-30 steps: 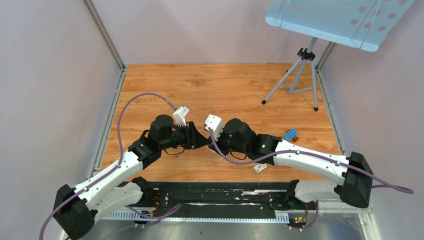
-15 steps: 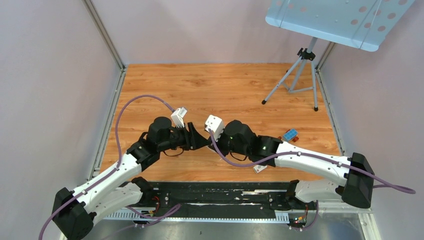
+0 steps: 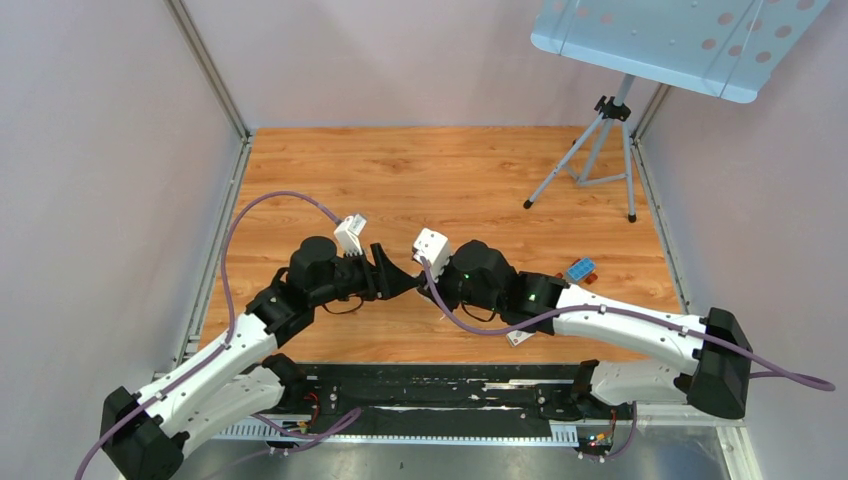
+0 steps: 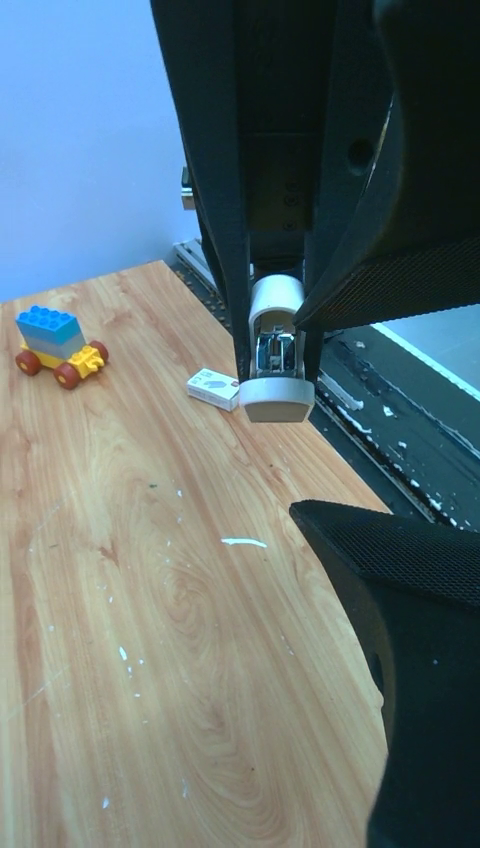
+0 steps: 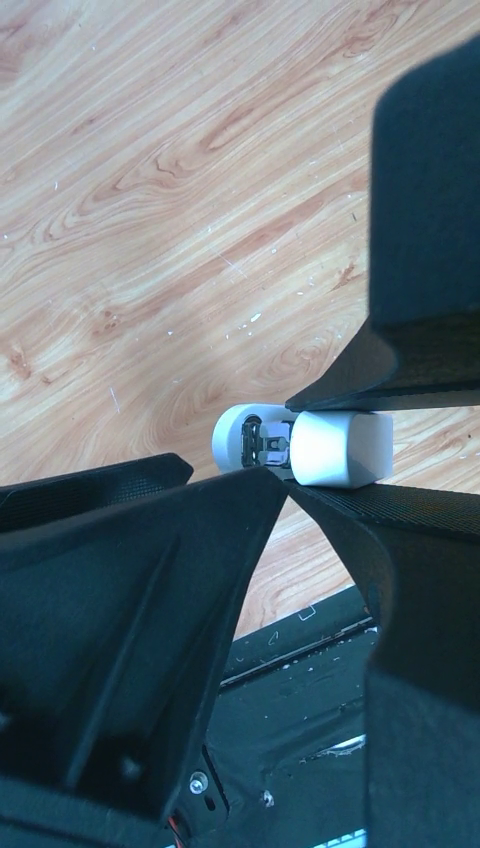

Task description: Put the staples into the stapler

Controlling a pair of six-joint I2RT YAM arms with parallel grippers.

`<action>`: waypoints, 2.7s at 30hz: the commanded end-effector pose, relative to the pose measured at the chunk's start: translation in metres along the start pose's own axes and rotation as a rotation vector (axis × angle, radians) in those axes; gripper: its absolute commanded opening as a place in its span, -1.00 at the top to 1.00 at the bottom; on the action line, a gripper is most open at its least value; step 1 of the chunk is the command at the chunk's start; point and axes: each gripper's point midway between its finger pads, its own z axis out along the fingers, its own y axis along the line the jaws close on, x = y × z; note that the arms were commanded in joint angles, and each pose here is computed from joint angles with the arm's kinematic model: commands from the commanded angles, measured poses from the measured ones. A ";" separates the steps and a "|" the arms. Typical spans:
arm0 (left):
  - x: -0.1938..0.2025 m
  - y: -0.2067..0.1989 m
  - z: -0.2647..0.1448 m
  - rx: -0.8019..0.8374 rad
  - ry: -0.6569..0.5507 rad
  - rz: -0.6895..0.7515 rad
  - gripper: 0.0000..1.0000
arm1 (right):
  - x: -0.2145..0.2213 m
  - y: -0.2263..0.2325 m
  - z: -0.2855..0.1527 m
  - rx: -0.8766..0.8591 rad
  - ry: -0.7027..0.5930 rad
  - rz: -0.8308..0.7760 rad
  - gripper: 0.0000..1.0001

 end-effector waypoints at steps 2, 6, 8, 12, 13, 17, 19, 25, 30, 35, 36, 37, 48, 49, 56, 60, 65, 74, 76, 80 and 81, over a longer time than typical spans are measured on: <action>-0.014 -0.018 -0.009 0.045 -0.057 0.017 -0.39 | -0.008 -0.002 -0.006 0.021 -0.044 -0.018 0.87; -0.013 -0.020 -0.008 0.054 -0.047 0.031 -0.29 | -0.009 -0.001 -0.006 0.017 -0.044 -0.015 0.86; -0.011 -0.015 -0.004 0.037 -0.030 0.034 -0.14 | -0.011 0.000 -0.007 0.010 -0.054 -0.011 0.87; -0.006 -0.014 0.002 0.049 -0.001 0.037 -0.06 | -0.014 0.003 -0.007 -0.004 -0.063 -0.009 0.86; -0.006 -0.014 0.003 0.050 0.001 0.040 -0.03 | -0.015 0.003 -0.007 -0.006 -0.063 -0.010 0.86; -0.006 -0.010 0.007 0.039 0.003 0.052 0.12 | -0.015 0.004 -0.004 -0.011 -0.064 -0.010 0.87; -0.006 -0.010 0.008 0.042 0.005 0.053 0.17 | -0.015 0.005 -0.001 -0.012 -0.061 -0.011 0.87; -0.006 -0.012 0.010 0.067 -0.010 0.046 0.22 | -0.011 0.014 0.006 -0.061 -0.047 -0.014 0.86; -0.010 -0.013 0.010 0.083 -0.043 0.057 0.33 | -0.008 0.021 0.010 -0.098 -0.044 -0.016 0.87; -0.017 -0.016 0.008 0.105 -0.096 0.069 0.82 | -0.001 0.024 0.011 -0.116 -0.031 -0.015 0.84; -0.018 -0.016 0.008 0.104 -0.102 0.077 0.95 | -0.001 0.024 0.012 -0.116 -0.028 -0.009 0.80; -0.019 -0.015 0.007 0.101 -0.108 0.085 1.00 | -0.001 0.026 0.011 -0.124 -0.025 -0.007 0.73; -0.020 0.008 0.003 -0.026 -0.109 0.174 1.00 | -0.014 0.016 0.009 -0.064 -0.017 0.039 0.30; -0.020 0.008 0.002 -0.027 -0.107 0.175 1.00 | -0.013 0.016 0.010 -0.063 -0.010 0.034 0.30; -0.019 0.014 0.001 -0.055 -0.103 0.176 1.00 | -0.015 0.016 0.015 -0.060 0.008 0.039 0.14; -0.018 0.014 0.000 -0.059 -0.100 0.175 1.00 | -0.015 0.011 0.020 -0.033 0.023 0.038 0.48; -0.019 0.018 -0.001 -0.085 -0.101 0.176 1.00 | -0.012 0.007 0.019 -0.005 0.031 0.036 0.84; -0.032 0.028 -0.006 -0.134 -0.136 0.075 1.00 | 0.019 0.002 0.002 0.016 0.050 0.023 0.82; -0.039 0.027 -0.008 -0.115 -0.156 0.047 1.00 | 0.026 0.002 -0.002 0.020 0.047 0.026 0.81; -0.053 0.018 -0.017 -0.083 -0.212 0.024 1.00 | 0.040 0.002 -0.009 0.025 0.044 0.040 0.78; -0.056 0.016 -0.019 -0.078 -0.223 0.021 1.00 | 0.043 0.003 -0.010 0.021 0.045 0.044 0.77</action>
